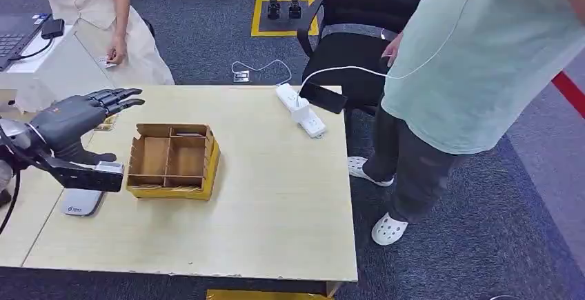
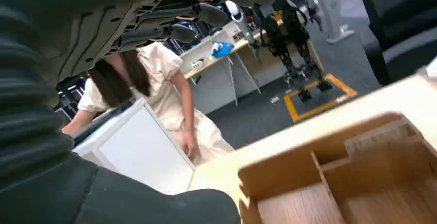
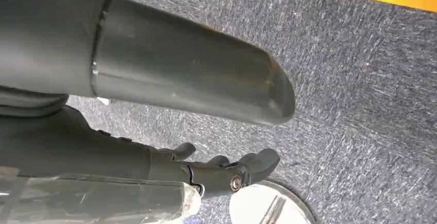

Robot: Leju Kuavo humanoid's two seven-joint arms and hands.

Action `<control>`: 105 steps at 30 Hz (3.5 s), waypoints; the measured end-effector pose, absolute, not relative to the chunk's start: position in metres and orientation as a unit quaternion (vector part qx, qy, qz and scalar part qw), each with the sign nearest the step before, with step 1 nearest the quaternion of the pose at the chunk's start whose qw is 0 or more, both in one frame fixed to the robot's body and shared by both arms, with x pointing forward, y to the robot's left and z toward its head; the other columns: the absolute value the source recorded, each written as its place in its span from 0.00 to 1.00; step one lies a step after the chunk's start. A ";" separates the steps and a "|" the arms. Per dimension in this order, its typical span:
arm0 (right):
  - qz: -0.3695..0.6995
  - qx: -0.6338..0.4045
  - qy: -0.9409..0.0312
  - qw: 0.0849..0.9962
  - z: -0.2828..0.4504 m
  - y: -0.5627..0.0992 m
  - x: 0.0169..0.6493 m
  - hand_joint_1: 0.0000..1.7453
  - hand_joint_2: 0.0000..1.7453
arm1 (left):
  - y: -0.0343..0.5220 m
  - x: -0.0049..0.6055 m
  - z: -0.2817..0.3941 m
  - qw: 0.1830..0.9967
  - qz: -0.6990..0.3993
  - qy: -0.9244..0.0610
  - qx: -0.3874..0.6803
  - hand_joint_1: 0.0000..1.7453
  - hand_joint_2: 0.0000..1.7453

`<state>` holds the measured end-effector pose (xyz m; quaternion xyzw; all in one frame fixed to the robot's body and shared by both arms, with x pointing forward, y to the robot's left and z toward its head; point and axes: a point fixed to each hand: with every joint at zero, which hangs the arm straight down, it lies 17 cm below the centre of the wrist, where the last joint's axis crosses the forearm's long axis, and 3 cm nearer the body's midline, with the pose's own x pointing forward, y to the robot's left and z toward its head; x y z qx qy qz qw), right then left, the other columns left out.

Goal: Pass the card to the sensor for recognition and then transmit it.

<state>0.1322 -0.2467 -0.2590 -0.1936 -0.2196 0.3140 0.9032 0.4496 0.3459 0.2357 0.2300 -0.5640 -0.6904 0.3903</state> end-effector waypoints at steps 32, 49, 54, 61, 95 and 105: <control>0.305 -0.198 -0.219 0.905 -0.259 -0.249 0.131 0.00 0.00 | 0.344 0.435 0.113 0.352 -0.723 -0.497 0.326 0.00 1.00; 0.307 -0.197 -0.223 0.904 -0.259 -0.248 0.130 0.00 0.00 | 0.359 0.432 0.083 0.379 -0.715 -0.475 0.347 0.00 1.00; 0.307 -0.196 -0.224 0.904 -0.259 -0.248 0.130 0.00 0.00 | 0.362 0.440 0.087 0.368 -0.706 -0.467 0.384 0.00 1.00; 0.305 -0.197 -0.223 0.905 -0.259 -0.248 0.128 0.00 0.00 | 0.362 0.443 0.086 0.378 -0.694 -0.472 0.390 0.00 1.00; 0.291 -0.197 -0.222 0.909 -0.259 -0.250 0.127 0.00 0.00 | 0.370 0.442 0.086 0.395 -0.702 -0.468 0.364 1.00 1.00; 0.293 -0.196 -0.222 0.909 -0.259 -0.250 0.127 0.00 0.00 | 0.381 0.466 0.130 0.390 -0.650 -0.507 0.411 1.00 1.00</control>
